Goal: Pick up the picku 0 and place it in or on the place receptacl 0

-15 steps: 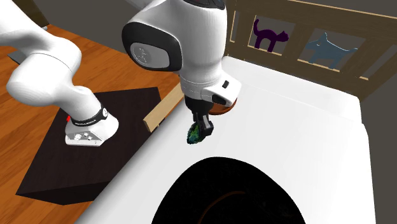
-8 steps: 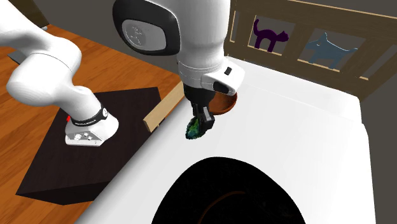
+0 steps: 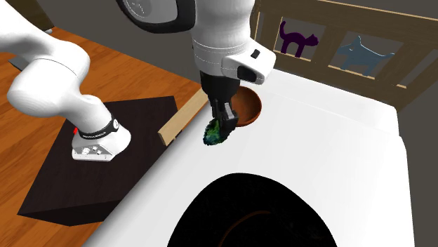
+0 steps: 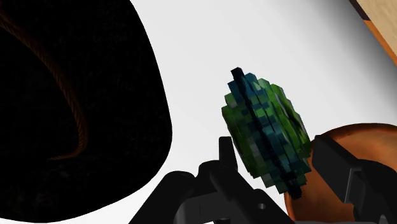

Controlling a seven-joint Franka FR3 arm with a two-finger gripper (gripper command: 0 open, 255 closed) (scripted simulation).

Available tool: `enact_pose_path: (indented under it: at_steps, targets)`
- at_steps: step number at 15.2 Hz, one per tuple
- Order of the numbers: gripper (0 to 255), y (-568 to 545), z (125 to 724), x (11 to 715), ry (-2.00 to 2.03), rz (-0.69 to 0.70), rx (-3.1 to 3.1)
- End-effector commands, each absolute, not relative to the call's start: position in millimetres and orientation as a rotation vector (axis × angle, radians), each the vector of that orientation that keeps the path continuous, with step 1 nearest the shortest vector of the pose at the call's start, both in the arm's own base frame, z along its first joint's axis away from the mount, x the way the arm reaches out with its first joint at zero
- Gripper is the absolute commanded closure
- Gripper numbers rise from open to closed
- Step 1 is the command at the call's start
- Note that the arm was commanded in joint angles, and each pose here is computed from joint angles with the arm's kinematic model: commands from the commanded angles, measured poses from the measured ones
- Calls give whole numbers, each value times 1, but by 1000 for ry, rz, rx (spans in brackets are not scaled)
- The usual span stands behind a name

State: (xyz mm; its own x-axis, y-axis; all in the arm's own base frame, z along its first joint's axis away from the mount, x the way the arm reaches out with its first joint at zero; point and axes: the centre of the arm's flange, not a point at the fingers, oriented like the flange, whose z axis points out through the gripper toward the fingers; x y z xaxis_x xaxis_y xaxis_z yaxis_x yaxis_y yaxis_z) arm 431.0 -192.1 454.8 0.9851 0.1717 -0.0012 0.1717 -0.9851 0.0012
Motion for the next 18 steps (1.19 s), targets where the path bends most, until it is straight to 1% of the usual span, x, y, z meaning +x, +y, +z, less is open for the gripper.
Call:
enact_pose_path:
  at_steps: [1, 12, 18]
  targets:
    - [255, -192, 465, 431, 271, -2, 3129]
    - [255, -192, 520, 431, 271, -2, 3129]
    - [255, -125, 535, 470, 271, -2, 3129]
